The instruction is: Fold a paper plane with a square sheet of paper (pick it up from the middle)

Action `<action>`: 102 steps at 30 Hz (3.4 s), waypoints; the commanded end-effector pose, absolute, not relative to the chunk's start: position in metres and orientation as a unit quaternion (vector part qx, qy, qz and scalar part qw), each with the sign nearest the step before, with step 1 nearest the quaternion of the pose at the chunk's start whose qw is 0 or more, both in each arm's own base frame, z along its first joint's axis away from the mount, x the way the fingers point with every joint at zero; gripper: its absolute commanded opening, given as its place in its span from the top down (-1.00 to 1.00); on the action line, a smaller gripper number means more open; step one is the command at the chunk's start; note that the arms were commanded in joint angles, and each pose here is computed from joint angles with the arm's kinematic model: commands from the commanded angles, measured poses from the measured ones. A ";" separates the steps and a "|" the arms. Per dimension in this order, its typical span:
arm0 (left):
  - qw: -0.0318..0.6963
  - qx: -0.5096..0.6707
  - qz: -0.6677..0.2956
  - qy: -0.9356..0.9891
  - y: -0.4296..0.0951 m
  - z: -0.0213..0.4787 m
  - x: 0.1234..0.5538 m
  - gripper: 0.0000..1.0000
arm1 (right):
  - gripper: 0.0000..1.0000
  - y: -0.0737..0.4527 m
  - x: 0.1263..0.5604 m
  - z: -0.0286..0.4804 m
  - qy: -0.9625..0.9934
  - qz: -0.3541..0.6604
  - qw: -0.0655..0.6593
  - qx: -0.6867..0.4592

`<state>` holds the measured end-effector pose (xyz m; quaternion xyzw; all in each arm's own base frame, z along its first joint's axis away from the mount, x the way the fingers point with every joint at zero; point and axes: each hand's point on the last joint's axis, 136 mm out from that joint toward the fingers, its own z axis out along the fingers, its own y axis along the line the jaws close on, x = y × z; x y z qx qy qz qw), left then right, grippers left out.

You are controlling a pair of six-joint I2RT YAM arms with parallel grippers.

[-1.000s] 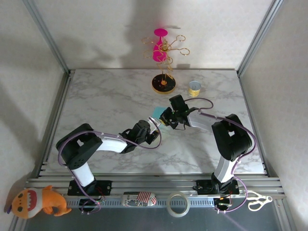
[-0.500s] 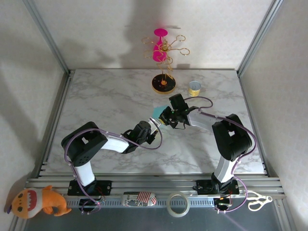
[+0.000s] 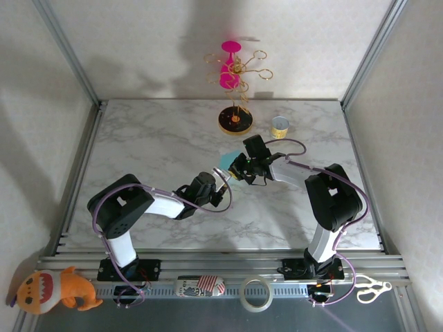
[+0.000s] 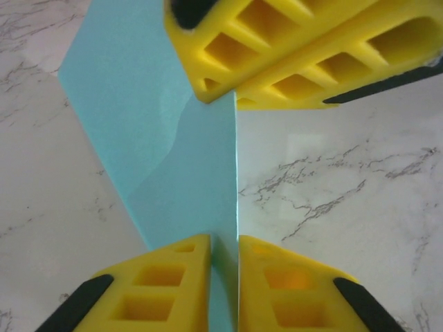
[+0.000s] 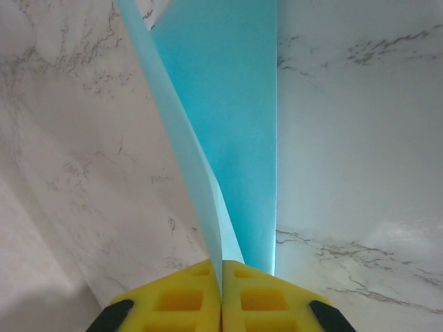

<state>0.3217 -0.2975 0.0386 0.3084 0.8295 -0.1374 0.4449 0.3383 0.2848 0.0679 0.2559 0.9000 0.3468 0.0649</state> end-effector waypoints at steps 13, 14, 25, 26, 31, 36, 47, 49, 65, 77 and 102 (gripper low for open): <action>0.426 0.308 -0.157 0.836 -0.296 0.035 0.323 0.85 | 0.34 0.284 0.339 0.066 0.903 0.345 0.057 0.251; 0.424 0.309 -0.156 0.837 -0.295 0.034 0.323 0.86 | 0.28 0.283 0.339 0.067 0.903 0.344 0.060 0.250; 0.400 0.320 -0.161 0.843 -0.299 0.025 0.319 1.00 | -0.30 0.265 0.351 0.083 0.906 0.330 0.118 0.238; 0.397 0.319 -0.163 0.845 -0.299 0.024 0.319 1.00 | -0.33 0.261 0.353 0.085 0.906 0.327 0.128 0.236; 0.384 0.304 -0.187 0.852 -0.301 0.025 0.318 1.00 | -0.44 0.230 0.362 0.093 0.904 0.305 0.187 0.234; 0.364 0.282 -0.210 0.863 -0.301 0.023 0.317 1.00 | -0.47 0.201 0.365 0.098 0.899 0.294 0.240 0.217; 0.303 0.201 -0.289 0.886 -0.300 0.021 0.319 1.00 | -0.44 0.201 0.350 0.087 0.908 0.314 0.255 0.111; 0.291 0.186 -0.304 0.888 -0.300 0.020 0.320 1.00 | -0.39 0.205 0.346 0.080 0.913 0.315 0.246 0.086; 0.210 0.083 -0.367 0.902 -0.301 0.022 0.328 1.00 | -0.37 0.233 0.352 0.052 0.930 0.302 0.209 -0.011; 0.167 0.022 -0.393 0.904 -0.302 0.014 0.329 1.00 | -0.36 0.252 0.352 0.032 0.942 0.272 0.185 -0.061; 0.149 0.012 -0.390 0.909 -0.293 -0.005 0.318 0.67 | -0.43 0.242 0.348 -0.032 0.982 0.140 0.115 -0.057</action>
